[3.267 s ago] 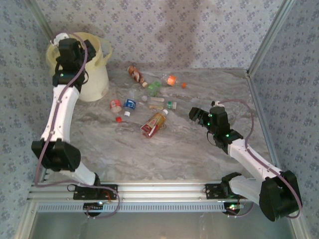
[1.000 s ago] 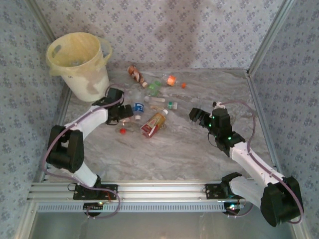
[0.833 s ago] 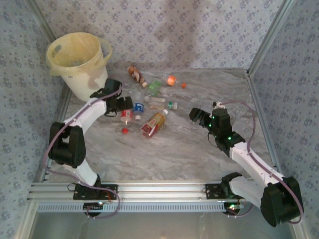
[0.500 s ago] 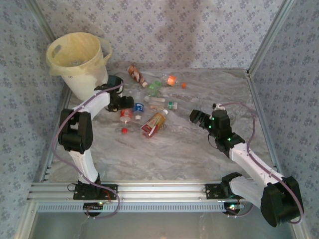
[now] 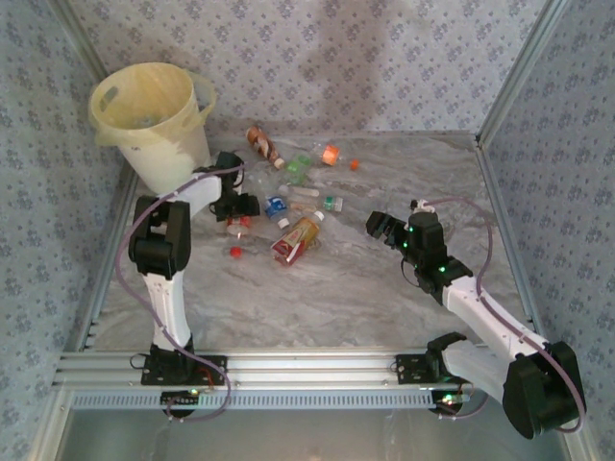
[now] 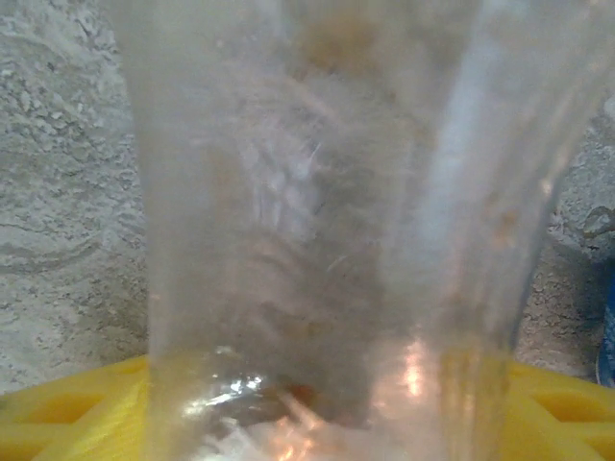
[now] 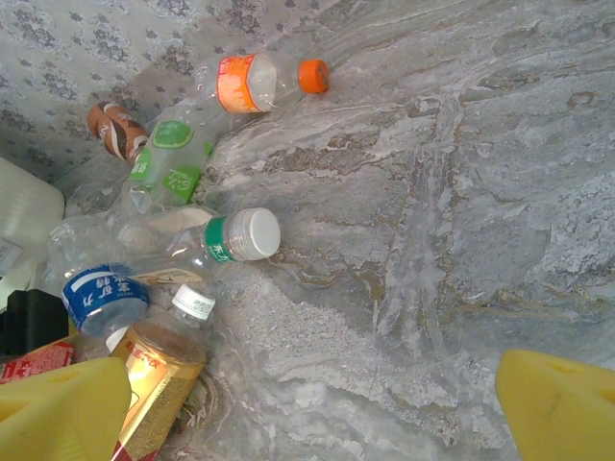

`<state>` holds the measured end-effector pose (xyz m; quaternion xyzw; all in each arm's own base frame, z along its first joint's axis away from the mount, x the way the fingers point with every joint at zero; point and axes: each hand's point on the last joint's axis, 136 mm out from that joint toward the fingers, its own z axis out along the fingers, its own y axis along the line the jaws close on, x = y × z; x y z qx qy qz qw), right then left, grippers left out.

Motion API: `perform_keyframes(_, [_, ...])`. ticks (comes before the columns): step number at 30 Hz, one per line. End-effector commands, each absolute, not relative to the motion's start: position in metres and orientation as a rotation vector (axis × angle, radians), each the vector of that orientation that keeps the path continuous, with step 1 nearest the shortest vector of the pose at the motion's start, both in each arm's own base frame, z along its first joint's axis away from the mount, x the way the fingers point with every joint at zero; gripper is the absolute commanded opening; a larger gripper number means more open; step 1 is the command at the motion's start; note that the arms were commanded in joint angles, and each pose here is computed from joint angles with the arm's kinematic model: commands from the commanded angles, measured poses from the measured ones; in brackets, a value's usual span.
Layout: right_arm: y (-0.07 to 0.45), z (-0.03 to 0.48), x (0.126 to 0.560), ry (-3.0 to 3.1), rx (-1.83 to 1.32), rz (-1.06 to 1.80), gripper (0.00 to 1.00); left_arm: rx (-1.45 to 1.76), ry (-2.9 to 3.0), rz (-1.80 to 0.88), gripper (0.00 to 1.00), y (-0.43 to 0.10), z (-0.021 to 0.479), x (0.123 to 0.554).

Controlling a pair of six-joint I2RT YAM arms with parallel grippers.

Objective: Put the plastic bottles in the bin

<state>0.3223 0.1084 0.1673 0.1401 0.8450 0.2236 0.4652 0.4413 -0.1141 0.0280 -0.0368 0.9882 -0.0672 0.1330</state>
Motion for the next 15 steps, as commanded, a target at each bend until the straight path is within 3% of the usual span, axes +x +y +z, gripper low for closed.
perform_keyframes(1, [0.104, 0.172, 0.323, 2.062, 0.35, 0.522, 1.0, -0.106, 2.869, -0.138, 0.69, -0.106, 0.028, 0.442])
perform_keyframes(7, [0.101, 0.173, 0.318, 2.049, 0.35, 0.526, 1.0, -0.12, 2.808, -0.071, 0.62, -0.094, 0.048, 0.44])
perform_keyframes(15, [0.111, 0.191, 0.321, 1.974, 0.254, 0.566, 1.0, -0.152, 2.589, -0.127, 0.55, -0.089, 0.124, 0.437])
